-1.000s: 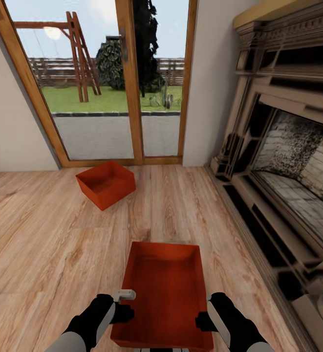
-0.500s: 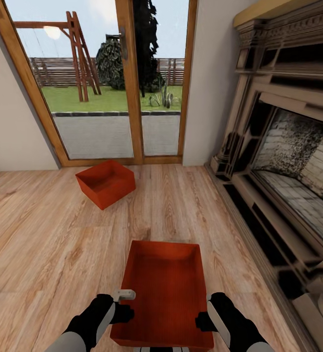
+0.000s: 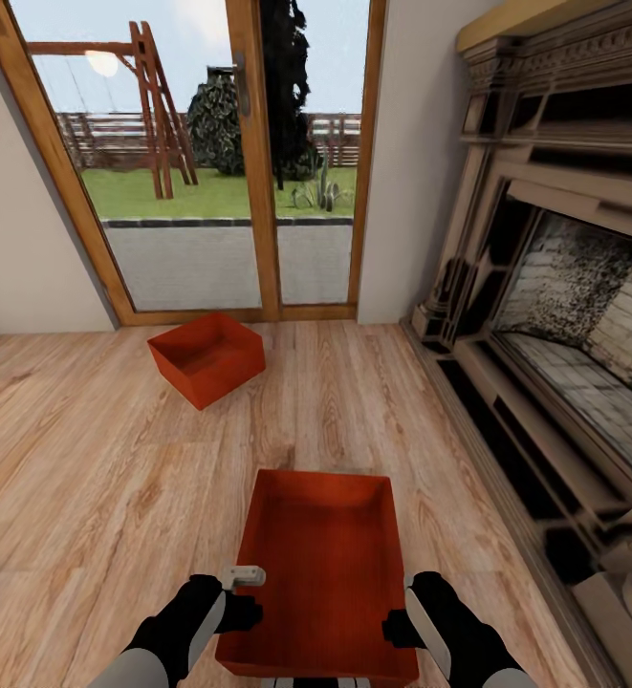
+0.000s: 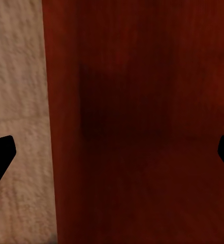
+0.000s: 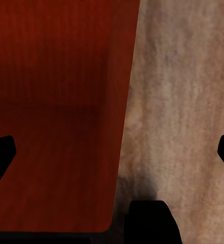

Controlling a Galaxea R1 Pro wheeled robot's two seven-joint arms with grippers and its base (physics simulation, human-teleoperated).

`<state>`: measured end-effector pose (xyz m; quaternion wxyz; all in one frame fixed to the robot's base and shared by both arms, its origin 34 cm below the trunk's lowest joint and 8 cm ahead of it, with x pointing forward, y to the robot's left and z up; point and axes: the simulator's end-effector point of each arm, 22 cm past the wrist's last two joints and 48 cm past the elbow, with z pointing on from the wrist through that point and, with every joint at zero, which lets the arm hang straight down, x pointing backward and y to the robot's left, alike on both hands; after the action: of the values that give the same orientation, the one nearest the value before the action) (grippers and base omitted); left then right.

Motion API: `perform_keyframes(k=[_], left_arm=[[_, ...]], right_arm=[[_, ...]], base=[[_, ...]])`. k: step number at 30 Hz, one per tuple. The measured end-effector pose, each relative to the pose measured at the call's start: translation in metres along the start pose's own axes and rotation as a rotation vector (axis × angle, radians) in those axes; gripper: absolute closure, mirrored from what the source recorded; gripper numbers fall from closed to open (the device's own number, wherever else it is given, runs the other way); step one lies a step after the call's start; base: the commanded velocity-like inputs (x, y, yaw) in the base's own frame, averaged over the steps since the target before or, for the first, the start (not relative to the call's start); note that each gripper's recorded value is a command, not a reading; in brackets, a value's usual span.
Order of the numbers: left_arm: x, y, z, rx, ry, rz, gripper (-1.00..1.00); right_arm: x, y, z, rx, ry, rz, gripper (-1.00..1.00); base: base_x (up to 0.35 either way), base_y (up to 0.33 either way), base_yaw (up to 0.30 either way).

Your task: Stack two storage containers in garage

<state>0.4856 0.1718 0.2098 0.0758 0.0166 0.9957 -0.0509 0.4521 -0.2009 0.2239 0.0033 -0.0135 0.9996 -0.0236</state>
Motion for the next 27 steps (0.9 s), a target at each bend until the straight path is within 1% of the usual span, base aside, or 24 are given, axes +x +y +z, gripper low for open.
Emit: perform_keyframes(k=[2, 27], left_arm=[[0.002, 0.0004, 0.0043, 0.0, 0.0, 0.0, -1.0], [0.0019, 0.0013, 0.0043, 0.0, 0.0, -0.002, -1.0]], right_arm=[[0.0013, 0.0005, 0.0045, 0.0, 0.0, 0.0, -1.0], [0.0015, -0.0001, 0.0047, 0.0, 0.0, 0.0, -1.0]], base=[[0.0, 0.0, 0.0], [0.0, 0.0, 0.0]])
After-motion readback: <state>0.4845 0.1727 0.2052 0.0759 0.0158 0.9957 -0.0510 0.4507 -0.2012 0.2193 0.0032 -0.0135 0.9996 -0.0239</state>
